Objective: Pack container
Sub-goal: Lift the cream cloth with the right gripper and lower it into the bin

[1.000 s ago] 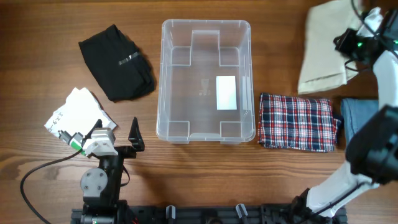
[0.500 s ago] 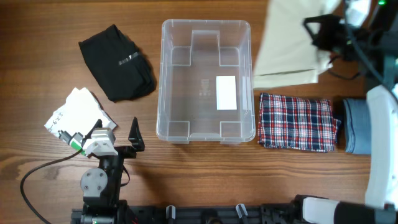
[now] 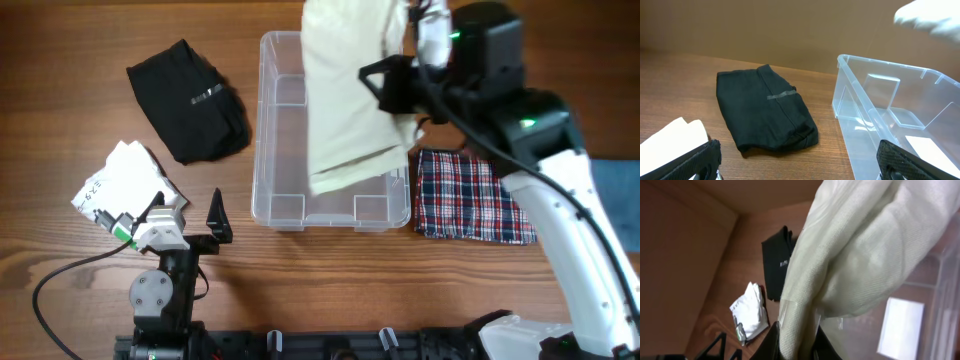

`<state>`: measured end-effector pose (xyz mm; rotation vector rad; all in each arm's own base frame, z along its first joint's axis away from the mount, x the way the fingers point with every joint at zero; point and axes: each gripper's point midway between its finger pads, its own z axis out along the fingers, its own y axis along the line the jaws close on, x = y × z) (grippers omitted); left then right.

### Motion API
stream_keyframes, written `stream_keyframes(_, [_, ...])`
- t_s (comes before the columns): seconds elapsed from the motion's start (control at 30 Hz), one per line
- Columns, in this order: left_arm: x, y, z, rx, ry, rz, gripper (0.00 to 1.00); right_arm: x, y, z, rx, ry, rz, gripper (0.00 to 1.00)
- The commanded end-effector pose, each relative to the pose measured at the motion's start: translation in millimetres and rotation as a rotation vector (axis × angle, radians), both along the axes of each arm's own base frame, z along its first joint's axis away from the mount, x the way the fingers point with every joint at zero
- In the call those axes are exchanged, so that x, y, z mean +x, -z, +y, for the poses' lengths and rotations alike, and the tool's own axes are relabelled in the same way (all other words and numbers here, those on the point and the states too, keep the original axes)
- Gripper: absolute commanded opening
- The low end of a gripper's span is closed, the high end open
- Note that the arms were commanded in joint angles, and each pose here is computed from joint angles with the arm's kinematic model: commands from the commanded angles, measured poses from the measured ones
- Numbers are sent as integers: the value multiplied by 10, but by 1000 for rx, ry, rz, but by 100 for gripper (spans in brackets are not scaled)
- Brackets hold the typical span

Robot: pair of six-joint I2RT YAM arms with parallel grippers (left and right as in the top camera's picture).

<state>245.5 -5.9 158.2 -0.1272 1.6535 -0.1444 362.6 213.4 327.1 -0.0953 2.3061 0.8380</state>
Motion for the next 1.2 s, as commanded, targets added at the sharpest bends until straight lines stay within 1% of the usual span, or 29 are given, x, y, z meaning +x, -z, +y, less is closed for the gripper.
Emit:
stream_keyframes(0.0, [1,10,-6,22,8,-4,100,83,116,150,-19,121,38,4])
stream_keyframes(0.23, [1,10,-6,22,8,-4,100,203,672,406,-66,168,172,4])
stream_keyframes(0.53, [1,10,-6,22,8,-4,100,334,1250,553,-152,103,249,4])
stream_keyframes(0.6, [1,10,-6,22,8,-4,100,326,1326,617,-149,65,263,4])
stream_keyframes(0.7, [1,10,-6,22,8,-4,100,327,1422,630,-162,55,280,4])
stream_keyframes(0.8, [1,10,-6,22,8,-4,100,317,1473,635,-188,21,272,4])
stream_keyframes(1.17, [1,10,-6,22,8,-4,100,296,1608,627,-205,23,310,4])
